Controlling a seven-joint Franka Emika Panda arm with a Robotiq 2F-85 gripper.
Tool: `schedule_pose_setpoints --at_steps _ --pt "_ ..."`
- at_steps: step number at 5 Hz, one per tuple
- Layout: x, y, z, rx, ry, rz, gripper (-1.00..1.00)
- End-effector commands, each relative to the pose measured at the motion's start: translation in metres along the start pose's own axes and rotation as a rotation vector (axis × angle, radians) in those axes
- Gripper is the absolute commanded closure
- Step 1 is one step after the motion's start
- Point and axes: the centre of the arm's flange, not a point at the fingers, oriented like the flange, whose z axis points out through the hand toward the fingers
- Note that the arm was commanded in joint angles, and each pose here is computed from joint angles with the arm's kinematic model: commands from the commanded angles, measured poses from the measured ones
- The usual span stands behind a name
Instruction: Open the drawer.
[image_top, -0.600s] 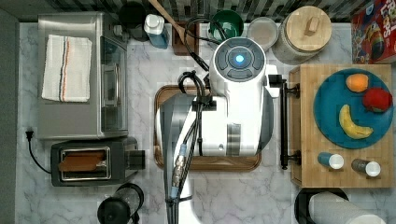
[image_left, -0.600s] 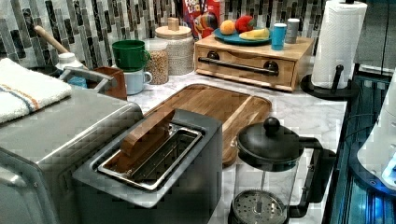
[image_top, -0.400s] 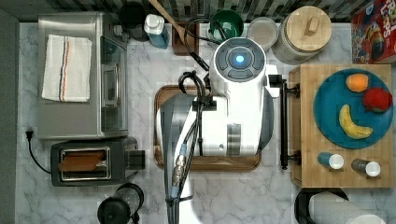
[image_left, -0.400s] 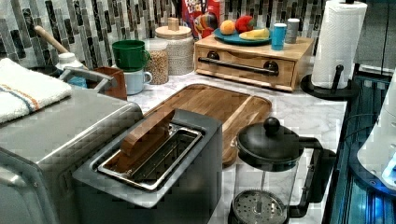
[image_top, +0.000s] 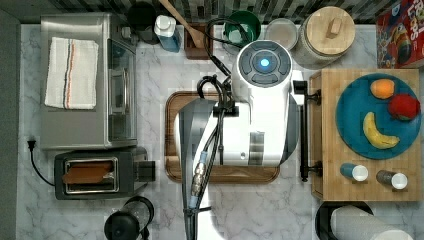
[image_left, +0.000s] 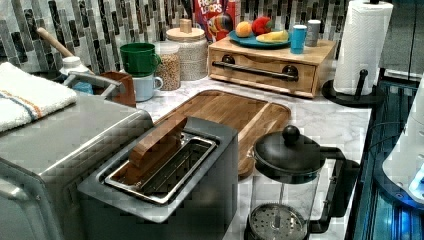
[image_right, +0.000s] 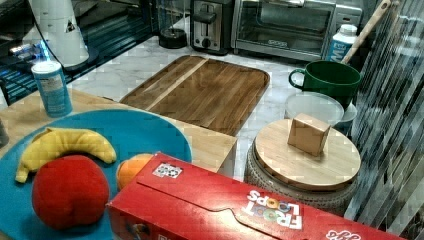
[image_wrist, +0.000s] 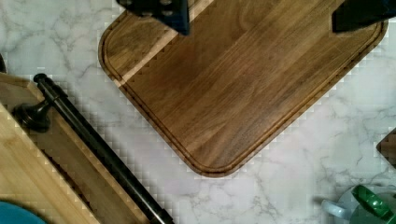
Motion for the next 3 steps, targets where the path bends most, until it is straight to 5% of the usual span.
schedule_pose_setpoints --at_steps 1,3 --pt "-0.003 0.016 0.029 -0.056 0.052 -0.29 -1.0" --pt "0.015 0.047 0.053 -0.114 0.024 -0.608 -1.0"
